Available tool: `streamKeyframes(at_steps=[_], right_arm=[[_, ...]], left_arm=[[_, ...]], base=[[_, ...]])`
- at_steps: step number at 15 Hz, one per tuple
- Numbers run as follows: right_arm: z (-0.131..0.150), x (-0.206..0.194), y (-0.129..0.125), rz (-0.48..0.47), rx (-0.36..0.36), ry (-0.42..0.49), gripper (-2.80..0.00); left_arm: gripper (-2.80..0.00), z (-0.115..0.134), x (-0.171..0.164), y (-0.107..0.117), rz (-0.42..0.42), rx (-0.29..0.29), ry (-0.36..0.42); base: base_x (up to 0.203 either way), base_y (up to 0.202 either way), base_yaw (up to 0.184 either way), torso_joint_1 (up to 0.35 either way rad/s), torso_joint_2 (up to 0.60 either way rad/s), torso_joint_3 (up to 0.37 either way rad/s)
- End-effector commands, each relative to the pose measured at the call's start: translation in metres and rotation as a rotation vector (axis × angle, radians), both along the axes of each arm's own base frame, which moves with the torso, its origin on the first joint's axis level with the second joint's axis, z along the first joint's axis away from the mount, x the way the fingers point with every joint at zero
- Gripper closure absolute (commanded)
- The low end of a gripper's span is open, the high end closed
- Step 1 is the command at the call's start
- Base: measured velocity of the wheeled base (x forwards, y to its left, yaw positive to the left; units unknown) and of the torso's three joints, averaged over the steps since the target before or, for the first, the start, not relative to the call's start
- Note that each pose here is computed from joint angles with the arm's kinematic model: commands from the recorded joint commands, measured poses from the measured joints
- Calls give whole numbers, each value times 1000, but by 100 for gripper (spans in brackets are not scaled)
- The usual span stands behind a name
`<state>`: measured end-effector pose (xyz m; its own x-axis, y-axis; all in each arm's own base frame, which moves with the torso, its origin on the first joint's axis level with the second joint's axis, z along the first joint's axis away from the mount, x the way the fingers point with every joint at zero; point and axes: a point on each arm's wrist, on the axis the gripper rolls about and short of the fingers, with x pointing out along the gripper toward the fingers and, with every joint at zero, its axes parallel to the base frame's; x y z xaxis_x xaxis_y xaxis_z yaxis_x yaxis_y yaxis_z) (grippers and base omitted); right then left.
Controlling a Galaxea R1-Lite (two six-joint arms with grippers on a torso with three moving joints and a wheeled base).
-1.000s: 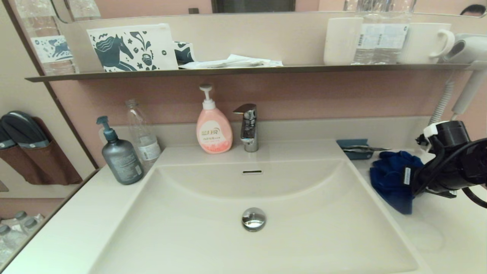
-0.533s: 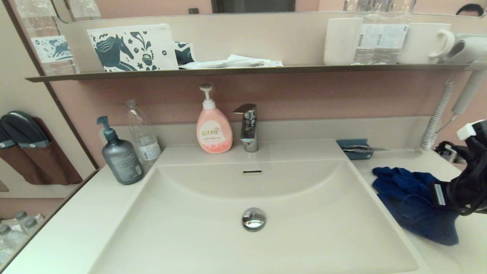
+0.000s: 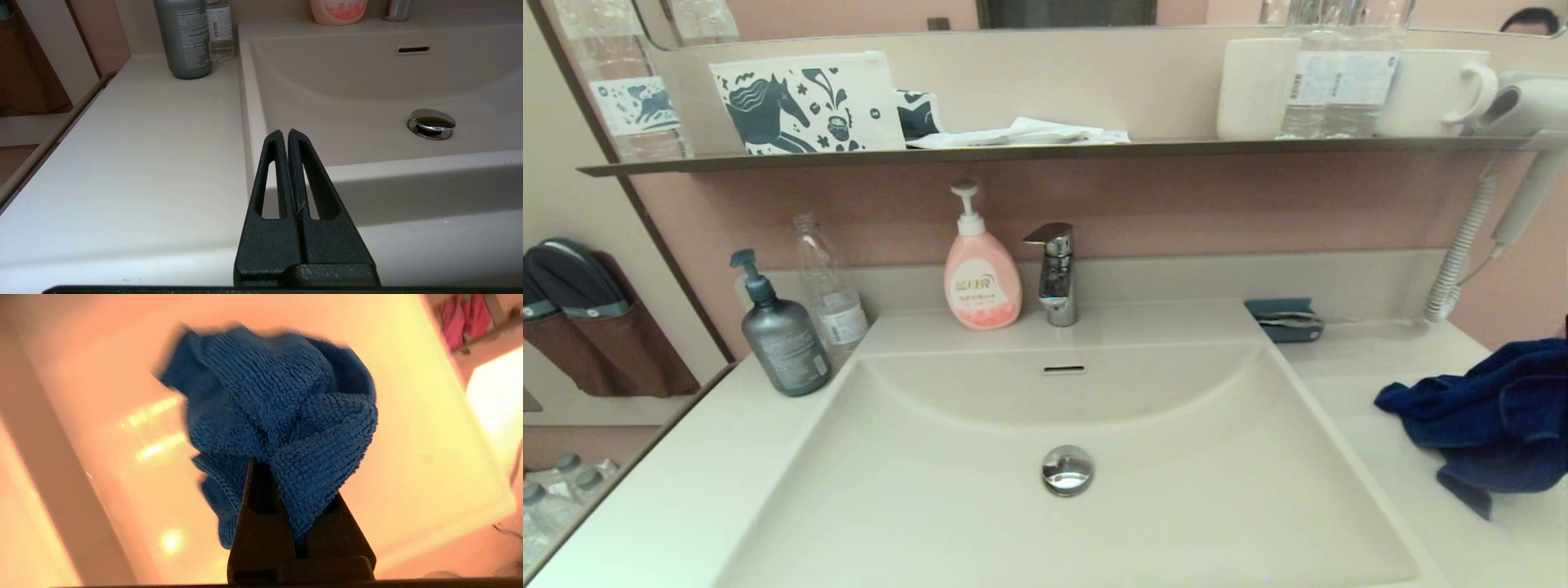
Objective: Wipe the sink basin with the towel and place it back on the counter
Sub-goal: Wipe the sink
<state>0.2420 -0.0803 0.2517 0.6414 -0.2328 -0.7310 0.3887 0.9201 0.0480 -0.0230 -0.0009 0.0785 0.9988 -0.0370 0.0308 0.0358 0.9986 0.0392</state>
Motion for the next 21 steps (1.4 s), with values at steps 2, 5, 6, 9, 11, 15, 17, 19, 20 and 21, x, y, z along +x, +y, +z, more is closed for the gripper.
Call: streamKeyframes(at_steps=[2,5,6,9,11,15,17,19,20,21], right_arm=[[5,18,-9,-38,22,-28,0],[5,45,-17,-101,73,-53,0],[2,53,-19,-117,93,-55,0],[-12,58,-14,-120,131,48,0],[-26,54,-16,-116,103,191,0],[-60,44,-23,-137,-84,456,0],[-71,33,-27,-141,-187,566,0],[-81,22,-37,-149,-276,681,0],[-82,17,-44,-152,-295,712,0],[-80,10,-50,-147,-306,733,0]], left_arm=[[0,0,0,0,0,0,0],[0,0,0,0,0,0,1],[0,0,0,0,0,0,2],[0,0,0,0,0,0,1],[0,0,0,0,0,0,0],[0,0,0,0,0,0,2],[0,0,0,0,0,0,0],[0,0,0,0,0,0,0],[0,0,0,0,0,0,0],[0,0,0,0,0,0,0]], base=[[0,0,0,0,0,0],[0,0,0,0,0,0],[0,0,0,0,0,0],[0,0,0,0,0,0],[0,0,0,0,0,0],[0,0,0,0,0,0],[0,0,0,0,0,0],[0,0,0,0,0,0],[0,0,0,0,0,0],[0,0,0,0,0,0]])
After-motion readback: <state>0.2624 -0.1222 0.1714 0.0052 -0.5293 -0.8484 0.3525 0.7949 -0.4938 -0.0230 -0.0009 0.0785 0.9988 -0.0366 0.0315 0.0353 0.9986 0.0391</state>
